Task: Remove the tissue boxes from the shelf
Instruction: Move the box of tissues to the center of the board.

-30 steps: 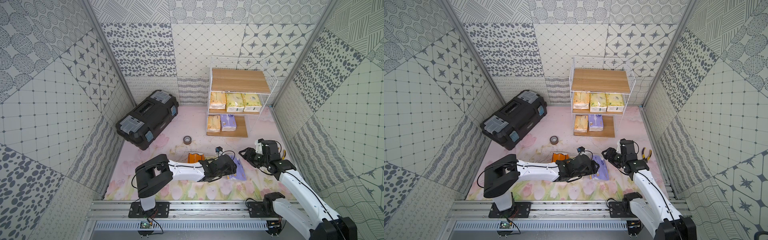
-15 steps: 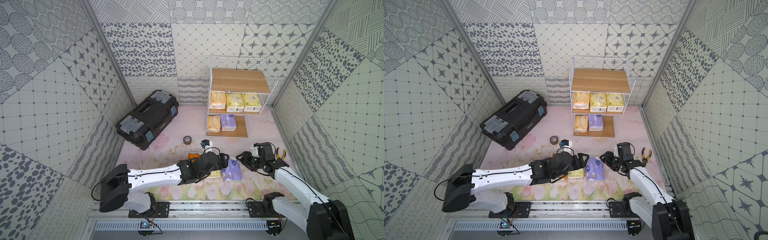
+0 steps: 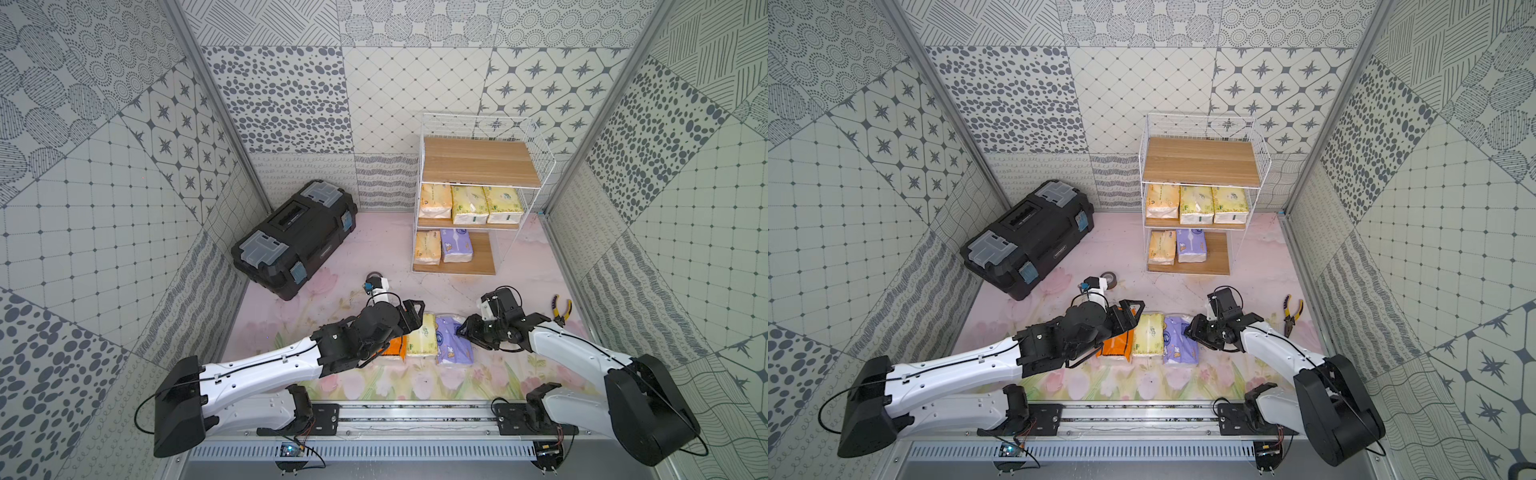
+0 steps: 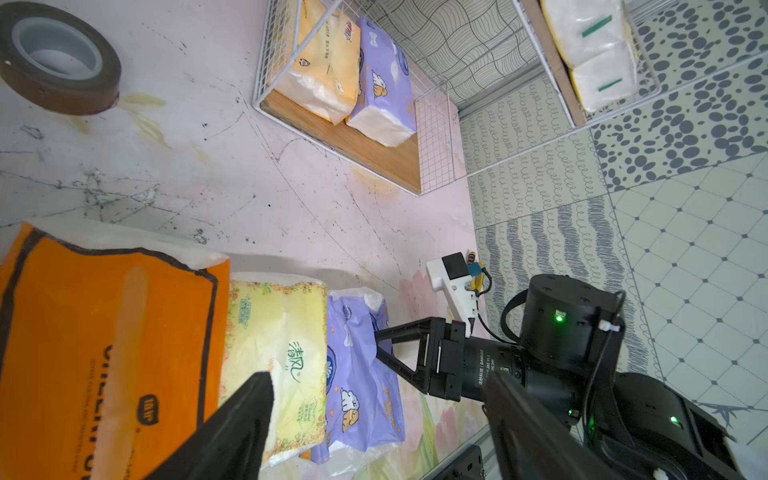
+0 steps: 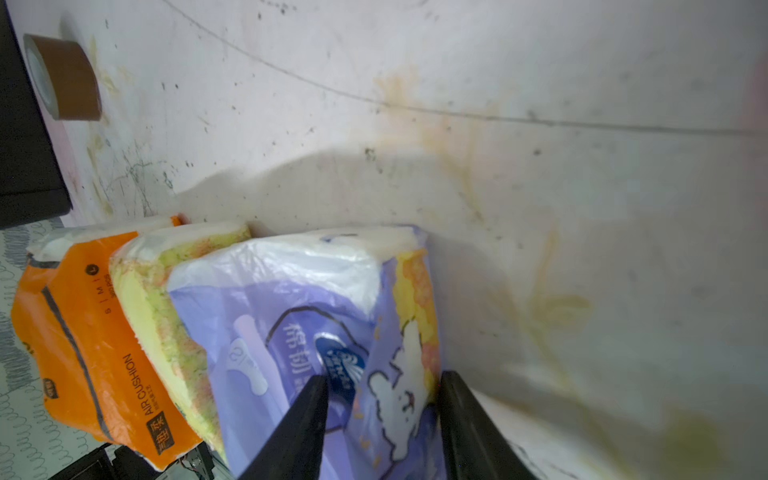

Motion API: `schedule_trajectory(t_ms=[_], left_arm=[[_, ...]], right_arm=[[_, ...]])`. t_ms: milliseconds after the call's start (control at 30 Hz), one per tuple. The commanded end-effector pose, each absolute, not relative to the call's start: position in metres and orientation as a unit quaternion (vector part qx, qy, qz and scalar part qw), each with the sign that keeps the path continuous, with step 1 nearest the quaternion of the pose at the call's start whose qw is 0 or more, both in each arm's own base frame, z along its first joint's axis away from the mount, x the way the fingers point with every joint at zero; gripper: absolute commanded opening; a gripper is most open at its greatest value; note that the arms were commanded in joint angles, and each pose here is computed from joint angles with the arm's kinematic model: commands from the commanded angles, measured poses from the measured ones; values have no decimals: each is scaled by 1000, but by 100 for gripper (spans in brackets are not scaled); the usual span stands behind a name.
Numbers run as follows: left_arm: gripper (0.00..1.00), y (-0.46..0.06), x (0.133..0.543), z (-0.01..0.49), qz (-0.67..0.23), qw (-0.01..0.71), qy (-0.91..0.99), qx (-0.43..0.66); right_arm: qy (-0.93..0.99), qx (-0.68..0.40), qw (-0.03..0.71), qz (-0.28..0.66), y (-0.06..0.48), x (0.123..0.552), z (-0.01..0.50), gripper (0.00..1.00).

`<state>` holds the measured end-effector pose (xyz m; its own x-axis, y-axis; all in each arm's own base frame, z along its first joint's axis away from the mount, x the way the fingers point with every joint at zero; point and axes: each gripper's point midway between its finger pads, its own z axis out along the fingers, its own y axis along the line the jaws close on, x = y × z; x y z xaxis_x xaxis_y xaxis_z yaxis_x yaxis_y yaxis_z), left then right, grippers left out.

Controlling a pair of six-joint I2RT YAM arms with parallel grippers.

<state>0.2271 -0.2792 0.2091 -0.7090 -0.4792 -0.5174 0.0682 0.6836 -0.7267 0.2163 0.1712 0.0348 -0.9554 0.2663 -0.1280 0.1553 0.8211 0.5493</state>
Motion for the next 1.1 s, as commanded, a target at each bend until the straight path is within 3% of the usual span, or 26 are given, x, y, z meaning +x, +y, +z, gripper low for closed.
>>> schedule_trajectory(t_ms=[0, 333, 433, 633, 867, 1067], left_arm=[[84, -260, 230, 205, -353, 374, 846, -142], [83, -254, 227, 202, -359, 368, 843, -156], [83, -251, 227, 200, -364, 367, 840, -166], [82, -250, 231, 199, -373, 366, 832, -187], [81, -254, 237, 202, -386, 368, 823, -194], [81, -262, 241, 200, -406, 363, 812, -207]], right_arm=[[941, 101, 131, 295, 197, 233, 43, 45], [929, 82, 137, 333, 263, 246, 49, 43], [925, 85, 142, 342, 269, 249, 53, 50], [915, 133, 213, 316, 225, 267, 85, 59], [844, 212, 369, 327, 154, 293, 200, 59], [788, 277, 439, 331, 119, 316, 273, 58]])
